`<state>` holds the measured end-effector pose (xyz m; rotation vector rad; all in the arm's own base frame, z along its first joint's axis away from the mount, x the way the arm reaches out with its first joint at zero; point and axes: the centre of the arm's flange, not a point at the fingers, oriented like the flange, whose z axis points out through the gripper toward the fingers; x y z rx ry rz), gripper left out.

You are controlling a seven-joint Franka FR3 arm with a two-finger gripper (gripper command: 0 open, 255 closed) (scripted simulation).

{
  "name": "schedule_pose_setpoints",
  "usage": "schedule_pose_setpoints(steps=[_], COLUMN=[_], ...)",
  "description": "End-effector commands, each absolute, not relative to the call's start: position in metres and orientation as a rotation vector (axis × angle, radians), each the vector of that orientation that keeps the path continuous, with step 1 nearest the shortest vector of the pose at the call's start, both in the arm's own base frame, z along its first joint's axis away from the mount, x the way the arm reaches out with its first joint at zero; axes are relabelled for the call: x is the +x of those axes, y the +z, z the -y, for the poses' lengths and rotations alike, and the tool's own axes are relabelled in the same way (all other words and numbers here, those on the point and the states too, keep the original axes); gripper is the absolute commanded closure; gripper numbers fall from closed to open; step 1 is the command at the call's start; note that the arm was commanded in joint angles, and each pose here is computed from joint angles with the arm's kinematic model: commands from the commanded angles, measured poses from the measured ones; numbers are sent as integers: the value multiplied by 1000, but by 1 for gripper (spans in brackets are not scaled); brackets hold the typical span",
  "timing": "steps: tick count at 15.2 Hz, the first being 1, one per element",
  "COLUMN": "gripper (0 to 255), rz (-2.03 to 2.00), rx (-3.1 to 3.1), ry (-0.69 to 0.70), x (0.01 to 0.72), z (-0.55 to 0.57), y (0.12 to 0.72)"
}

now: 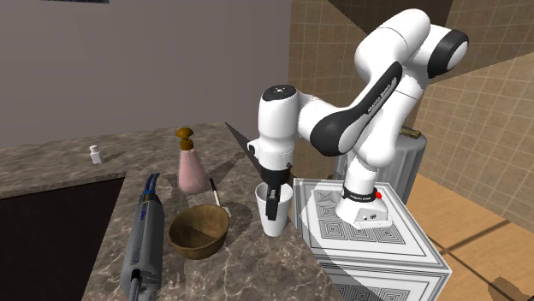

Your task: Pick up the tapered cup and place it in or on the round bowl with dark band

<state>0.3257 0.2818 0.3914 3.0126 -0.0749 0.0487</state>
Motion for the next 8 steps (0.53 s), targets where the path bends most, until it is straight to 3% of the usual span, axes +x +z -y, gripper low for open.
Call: schedule_pose_setpoints(steps=[1,8], gripper=[0,0], rz=[75,75], rx=[3013,3013], ry=[49,49], x=[325,325], z=[-280,-280], y=[380,377])
